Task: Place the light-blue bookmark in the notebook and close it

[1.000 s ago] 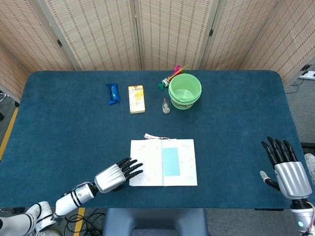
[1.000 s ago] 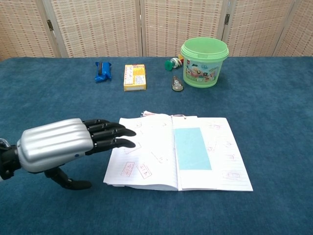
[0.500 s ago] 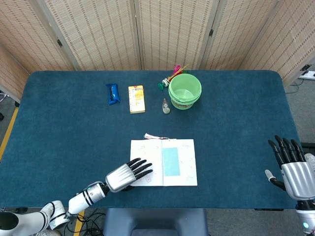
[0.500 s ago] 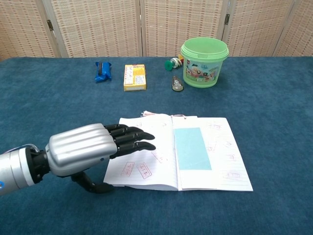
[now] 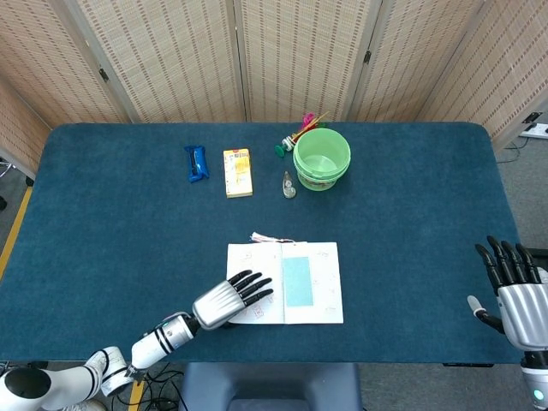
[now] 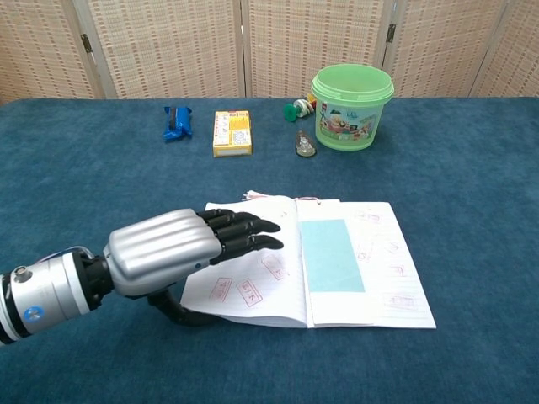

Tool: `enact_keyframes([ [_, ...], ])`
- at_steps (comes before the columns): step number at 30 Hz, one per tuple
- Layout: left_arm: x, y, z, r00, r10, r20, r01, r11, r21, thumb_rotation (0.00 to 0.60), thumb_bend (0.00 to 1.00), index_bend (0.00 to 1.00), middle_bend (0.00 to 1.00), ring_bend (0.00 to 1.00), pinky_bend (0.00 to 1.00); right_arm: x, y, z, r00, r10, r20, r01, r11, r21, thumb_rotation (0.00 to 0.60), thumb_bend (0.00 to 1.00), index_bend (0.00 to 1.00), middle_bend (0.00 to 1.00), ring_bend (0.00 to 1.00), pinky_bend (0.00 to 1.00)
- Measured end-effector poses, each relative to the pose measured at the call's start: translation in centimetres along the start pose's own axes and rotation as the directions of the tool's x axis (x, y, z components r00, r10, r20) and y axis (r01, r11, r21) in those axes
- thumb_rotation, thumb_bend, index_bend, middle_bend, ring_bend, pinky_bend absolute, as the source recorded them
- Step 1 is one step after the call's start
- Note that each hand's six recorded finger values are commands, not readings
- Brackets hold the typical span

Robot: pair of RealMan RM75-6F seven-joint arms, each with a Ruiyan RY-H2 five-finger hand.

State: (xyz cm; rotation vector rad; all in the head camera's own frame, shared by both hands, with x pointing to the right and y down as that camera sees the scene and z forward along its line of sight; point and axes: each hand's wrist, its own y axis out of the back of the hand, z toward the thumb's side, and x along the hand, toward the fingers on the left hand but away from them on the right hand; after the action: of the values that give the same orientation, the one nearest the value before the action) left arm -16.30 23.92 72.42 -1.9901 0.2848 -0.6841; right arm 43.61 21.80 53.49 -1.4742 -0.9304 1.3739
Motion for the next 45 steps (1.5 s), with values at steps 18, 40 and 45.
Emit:
enact_keyframes([
  [18,1.8,0.1,-0.4,0.996,0.093,-0.015,-0.094,0.99,-0.101,0.6,0.29,0.4,0.16,0.09,0.15,0.2,-0.3,-0.6,1.0,0.015,0.02,-0.015,1.0,-0.006,0.6,0.18,0.0,0.0,0.0,0.0],
  [40,3.3,1.4,-0.7,0.984,0.175,-0.019,-0.176,0.978,-0.116,0.6,0.51,0.6,0.25,0.13,0.15,0.0,-1.4,-0.2,0.998,0.066,-0.019,-0.066,0.998,0.001,0.6,0.15,0.0,0.0,0.0,0.0],
  [45,2.7,2.0,-1.4,0.98,0.195,-0.025,-0.197,0.974,-0.108,0.6,0.51,0.61,0.25,0.13,0.15,-0.2,-0.9,-0.2,0.999,0.044,-0.025,-0.044,0.999,0.004,0.6,0.15,0.0,0.0,0.0,0.0],
])
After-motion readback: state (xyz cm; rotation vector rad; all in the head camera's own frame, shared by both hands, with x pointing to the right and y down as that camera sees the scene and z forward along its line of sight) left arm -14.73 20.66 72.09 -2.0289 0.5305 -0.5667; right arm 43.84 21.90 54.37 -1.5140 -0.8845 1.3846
